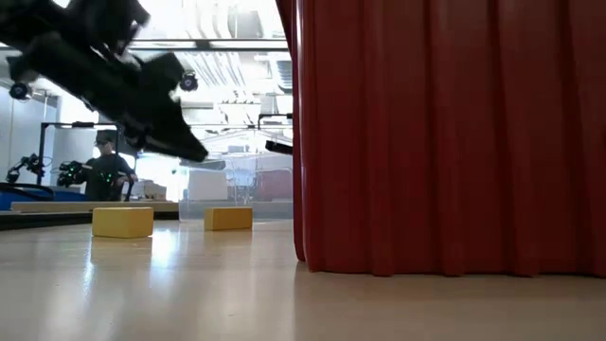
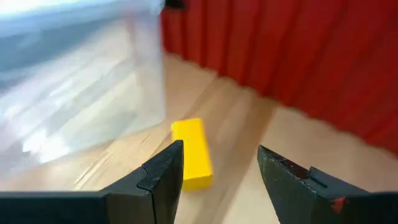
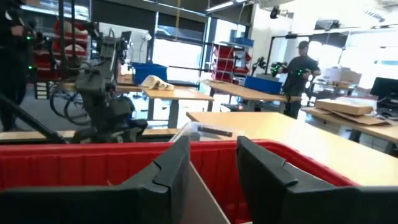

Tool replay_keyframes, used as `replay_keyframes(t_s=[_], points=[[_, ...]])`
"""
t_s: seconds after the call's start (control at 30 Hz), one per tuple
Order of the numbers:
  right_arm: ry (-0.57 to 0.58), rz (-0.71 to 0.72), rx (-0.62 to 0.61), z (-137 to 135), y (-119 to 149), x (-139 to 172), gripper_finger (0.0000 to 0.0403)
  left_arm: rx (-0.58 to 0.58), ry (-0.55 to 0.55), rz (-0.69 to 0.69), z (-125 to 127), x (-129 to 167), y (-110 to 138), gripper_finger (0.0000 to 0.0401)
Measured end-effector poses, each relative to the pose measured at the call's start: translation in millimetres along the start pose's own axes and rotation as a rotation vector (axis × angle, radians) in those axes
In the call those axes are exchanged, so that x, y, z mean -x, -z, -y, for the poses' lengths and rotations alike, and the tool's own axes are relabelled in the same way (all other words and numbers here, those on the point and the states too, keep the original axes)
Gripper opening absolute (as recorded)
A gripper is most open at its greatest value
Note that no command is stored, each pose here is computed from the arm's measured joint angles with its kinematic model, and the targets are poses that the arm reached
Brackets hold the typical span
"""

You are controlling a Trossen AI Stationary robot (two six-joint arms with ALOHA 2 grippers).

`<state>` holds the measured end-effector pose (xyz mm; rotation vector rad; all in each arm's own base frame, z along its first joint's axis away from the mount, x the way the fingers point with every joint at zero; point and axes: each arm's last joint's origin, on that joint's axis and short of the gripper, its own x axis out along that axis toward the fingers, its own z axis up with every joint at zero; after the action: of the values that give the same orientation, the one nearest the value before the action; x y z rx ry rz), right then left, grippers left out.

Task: Sort blocks
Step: Put the top yellow block into the bottom right of the red bin

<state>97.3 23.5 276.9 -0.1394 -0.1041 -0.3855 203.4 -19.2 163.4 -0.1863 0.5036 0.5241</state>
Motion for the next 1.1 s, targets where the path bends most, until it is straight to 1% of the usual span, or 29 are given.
replay_keyframes(t_s=[0.1, 0.3, 0.47, 0.6, 0.7, 1.0, 1.1], points=[[0.019, 0.002, 0.004, 1.9, -1.1, -0.9, 0.0156, 0.026, -0.047, -0.022, -5.5, -13.2, 2.6, 0.0194], [0.045, -0.003, -0.001, 3.8, -0.2, -2.5, 0.0229, 0.06, -0.028, -0.09, -13.2, -39.5, 7.2, 0.0236], [0.065, -0.006, 0.002, 5.3, 0.5, -3.6, 0.0267, 0.068, -0.06, -0.137, -19.1, -53.9, 13.6, 0.0271], [0.103, -0.009, 0.01, 8.0, -0.3, -5.3, 0.0276, 0.072, -0.073, -0.165, -20.1, -61.8, 15.9, 0.0283], [0.123, -0.013, 0.014, 9.4, 0.3, -6.7, 0.0276, 0.077, -0.055, -0.171, -17.9, -68.0, 14.3, 0.0282], [0.135, -0.027, 0.002, 8.5, 2.2, -9.7, 0.0258, 0.05, -0.07, -0.23, -11.9, -87.7, 22.4, 0.0275], [0.134, -0.031, 0.005, 8.0, 2.7, -10.1, 0.0253, 0.05, -0.082, -0.221, -9.0, -94.3, 21.5, 0.0273]])
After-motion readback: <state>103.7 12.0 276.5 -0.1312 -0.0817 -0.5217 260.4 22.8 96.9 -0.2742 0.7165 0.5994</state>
